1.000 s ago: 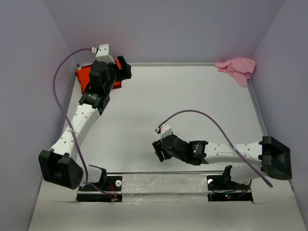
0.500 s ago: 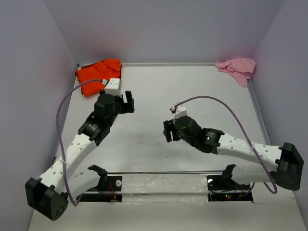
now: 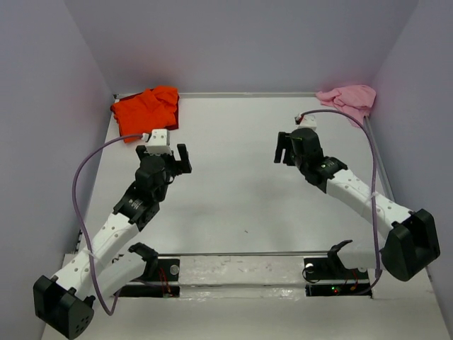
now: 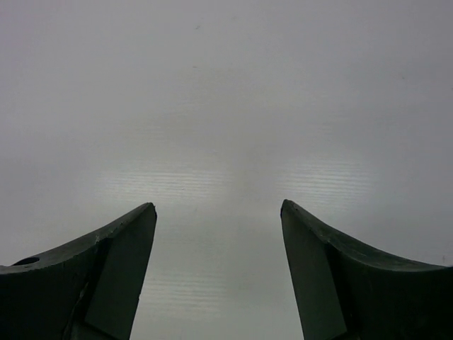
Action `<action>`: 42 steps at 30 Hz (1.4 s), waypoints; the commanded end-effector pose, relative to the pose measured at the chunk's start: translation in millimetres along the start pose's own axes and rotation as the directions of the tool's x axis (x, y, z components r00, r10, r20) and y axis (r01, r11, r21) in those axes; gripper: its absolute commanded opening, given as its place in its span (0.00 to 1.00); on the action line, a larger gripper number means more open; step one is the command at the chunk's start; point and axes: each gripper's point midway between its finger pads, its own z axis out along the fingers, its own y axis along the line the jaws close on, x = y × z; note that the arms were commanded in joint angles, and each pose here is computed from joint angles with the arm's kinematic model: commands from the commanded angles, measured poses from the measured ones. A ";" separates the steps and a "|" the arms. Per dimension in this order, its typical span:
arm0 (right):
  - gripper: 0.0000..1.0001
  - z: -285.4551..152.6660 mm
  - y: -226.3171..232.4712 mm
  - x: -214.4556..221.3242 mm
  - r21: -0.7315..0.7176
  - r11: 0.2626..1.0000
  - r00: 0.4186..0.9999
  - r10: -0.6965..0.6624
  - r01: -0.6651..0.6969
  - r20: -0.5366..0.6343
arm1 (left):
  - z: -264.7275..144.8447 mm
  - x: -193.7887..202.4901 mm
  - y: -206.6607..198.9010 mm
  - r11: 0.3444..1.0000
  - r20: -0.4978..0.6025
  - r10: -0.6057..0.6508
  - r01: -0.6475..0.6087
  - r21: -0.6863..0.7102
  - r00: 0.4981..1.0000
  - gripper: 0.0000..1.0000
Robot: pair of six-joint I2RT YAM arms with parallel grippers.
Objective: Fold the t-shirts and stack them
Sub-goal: Neatly place the folded tshirt to the corner
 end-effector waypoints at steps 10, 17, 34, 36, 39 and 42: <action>0.78 31.4 -65.4 7.7 0.131 0.977 0.976 0.144 -0.166 0.164 | 7.3 -1.4 -5.8 1.000 0.038 0.002 -0.002 -0.022 0.999 0.99; 0.77 21.3 -43.1 1.7 -0.051 0.989 0.957 0.149 -0.141 0.249 | 6.3 3.1 -21.4 0.999 0.025 0.001 -0.002 0.051 1.000 0.99; 0.76 34.6 -27.9 21.1 -0.106 0.981 0.972 0.177 -0.162 0.153 | 11.6 19.5 -31.2 0.996 -0.045 0.069 -0.067 0.063 0.997 0.99; 0.76 30.3 -23.3 17.1 -0.134 0.978 0.971 0.181 -0.161 0.157 | 11.1 19.1 -30.1 0.996 -0.044 0.071 -0.068 0.060 0.997 0.99; 0.77 18.4 -21.1 12.1 -0.164 0.974 0.968 0.183 -0.155 0.171 | 9.5 17.9 -25.2 0.996 -0.038 0.078 -0.076 0.038 0.996 0.99; 0.77 15.5 -21.9 15.0 -0.152 0.972 0.970 0.202 -0.180 0.139 | 7.8 13.3 -19.6 0.996 -0.026 0.085 -0.085 0.014 0.996 0.99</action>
